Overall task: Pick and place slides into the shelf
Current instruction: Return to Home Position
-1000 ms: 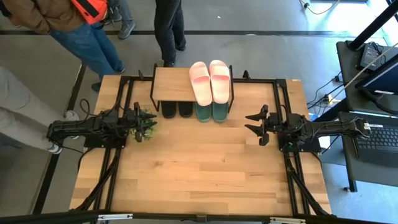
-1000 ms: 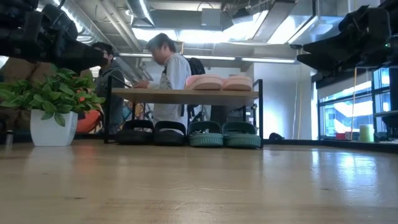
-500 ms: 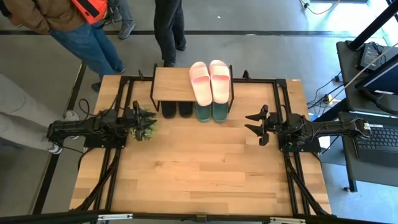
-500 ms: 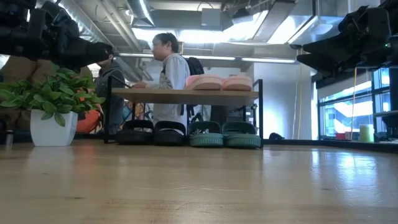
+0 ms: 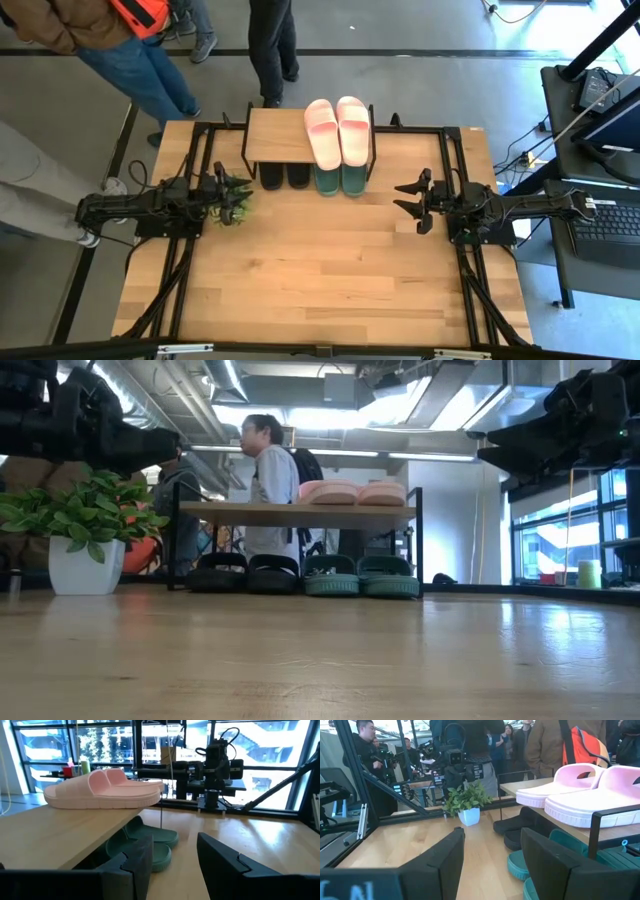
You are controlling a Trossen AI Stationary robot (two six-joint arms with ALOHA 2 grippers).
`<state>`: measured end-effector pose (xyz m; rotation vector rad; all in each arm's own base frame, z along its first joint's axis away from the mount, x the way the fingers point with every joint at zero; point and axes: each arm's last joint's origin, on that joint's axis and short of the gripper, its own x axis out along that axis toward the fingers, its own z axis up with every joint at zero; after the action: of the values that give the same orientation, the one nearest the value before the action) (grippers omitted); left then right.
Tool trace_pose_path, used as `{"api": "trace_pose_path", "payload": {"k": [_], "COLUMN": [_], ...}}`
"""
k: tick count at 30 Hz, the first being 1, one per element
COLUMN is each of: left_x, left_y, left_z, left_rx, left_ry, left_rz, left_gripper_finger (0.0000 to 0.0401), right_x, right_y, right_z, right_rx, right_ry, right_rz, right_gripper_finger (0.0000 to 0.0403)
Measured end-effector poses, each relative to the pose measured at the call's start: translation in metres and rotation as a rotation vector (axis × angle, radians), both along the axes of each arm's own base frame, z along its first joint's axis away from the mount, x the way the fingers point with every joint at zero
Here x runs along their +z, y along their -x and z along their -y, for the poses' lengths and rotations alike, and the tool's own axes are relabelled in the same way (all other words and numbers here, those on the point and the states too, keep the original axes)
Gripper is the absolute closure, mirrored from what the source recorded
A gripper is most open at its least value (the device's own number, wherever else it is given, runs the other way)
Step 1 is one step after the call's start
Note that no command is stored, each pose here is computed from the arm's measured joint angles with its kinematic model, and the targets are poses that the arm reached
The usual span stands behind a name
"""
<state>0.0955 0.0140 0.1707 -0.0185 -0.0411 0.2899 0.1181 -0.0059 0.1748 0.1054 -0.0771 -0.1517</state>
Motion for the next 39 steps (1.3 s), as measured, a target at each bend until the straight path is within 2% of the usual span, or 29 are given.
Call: {"api": "trace_pose_path", "payload": {"k": [6,13,18,39], "left_x": [0.0,0.0,0.0,0.0], "left_y": [0.0,0.0,0.0,0.0], "left_z": [-0.001,-0.001,-0.001,0.0], "left_rx": [0.021,0.02,0.019,0.019], "left_ry": [-0.031,-0.025,-0.025,-0.026], "left_rz": [-0.009,-0.007,-0.007,-0.007], "left_gripper_finger": [0.0256,0.0256,0.0256,0.0256], "right_x": [-0.006,-0.007,-0.009,-0.009], "right_y": [0.0,0.0,0.001,0.018], "right_z": [0.0,0.0,0.002,0.001], "right_rx": [0.0,-0.004,-0.053,-0.057], "right_ry": [0.006,0.079,0.075,0.072], "right_rz": [-0.059,-0.08,-0.109,-0.088], "right_gripper_finger": [0.0206,0.0206,0.0206,0.0206]}}
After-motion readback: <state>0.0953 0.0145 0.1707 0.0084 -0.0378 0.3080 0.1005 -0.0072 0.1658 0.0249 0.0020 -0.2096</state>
